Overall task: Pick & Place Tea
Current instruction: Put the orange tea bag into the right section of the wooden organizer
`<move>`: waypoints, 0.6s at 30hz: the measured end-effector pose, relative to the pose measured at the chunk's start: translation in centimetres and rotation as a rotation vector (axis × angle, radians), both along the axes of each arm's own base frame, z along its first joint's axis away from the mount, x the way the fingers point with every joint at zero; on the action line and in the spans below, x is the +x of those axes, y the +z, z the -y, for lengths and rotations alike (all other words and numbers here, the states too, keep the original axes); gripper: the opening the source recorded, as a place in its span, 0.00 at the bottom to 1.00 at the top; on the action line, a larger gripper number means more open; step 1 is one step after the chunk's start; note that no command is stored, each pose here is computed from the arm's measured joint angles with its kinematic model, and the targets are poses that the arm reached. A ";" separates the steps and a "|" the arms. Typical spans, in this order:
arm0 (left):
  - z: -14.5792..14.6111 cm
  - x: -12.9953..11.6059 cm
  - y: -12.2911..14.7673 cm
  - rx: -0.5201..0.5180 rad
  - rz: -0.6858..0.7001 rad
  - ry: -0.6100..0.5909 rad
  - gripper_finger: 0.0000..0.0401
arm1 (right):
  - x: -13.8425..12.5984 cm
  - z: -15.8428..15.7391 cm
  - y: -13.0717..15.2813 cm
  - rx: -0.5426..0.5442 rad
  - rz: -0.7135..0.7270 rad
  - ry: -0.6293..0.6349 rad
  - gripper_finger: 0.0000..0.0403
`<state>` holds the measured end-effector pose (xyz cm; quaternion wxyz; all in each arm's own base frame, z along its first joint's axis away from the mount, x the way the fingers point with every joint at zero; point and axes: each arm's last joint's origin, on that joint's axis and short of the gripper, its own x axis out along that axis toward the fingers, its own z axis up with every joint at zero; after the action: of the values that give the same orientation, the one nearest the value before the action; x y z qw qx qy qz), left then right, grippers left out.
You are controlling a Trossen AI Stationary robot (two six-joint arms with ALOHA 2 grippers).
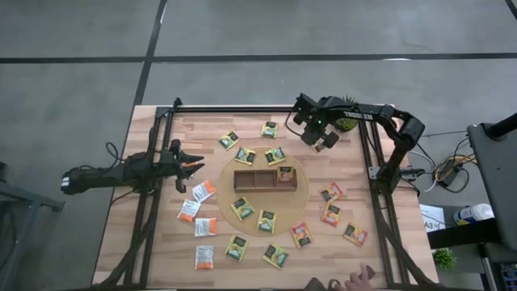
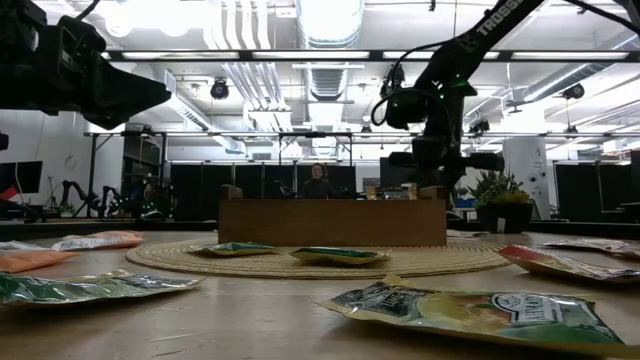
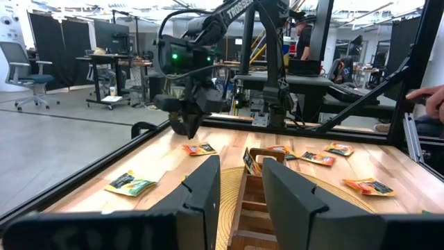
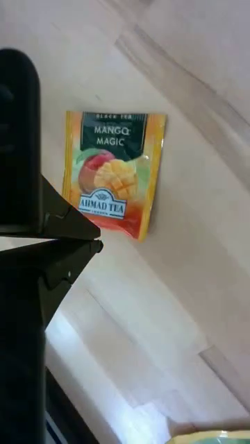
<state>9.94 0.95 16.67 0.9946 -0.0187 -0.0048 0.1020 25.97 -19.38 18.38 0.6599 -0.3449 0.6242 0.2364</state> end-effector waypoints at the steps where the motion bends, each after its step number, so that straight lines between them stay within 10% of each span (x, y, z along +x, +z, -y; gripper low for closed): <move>1: 0.0 0.0 0.0 0.000 0.000 0.000 0.26 | 0.0 -0.1 0.0 0.000 0.002 -0.008 0.02; 6: 0.0 0.0 0.0 0.000 0.000 0.000 0.26 | 0.3 -0.6 0.5 -0.012 0.031 -0.294 0.02; 12: 0.0 0.0 0.0 0.000 0.001 0.000 0.26 | 0.1 -0.8 0.7 0.024 0.099 -0.990 0.04; 18: 0.0 0.0 0.0 0.000 0.000 0.001 0.26 | -0.5 -1.6 0.7 0.169 0.030 -1.282 0.20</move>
<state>9.94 0.95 16.67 0.9946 -0.0188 -0.0047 0.1023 25.51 -17.77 19.07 0.7037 0.1463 0.6763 -0.1612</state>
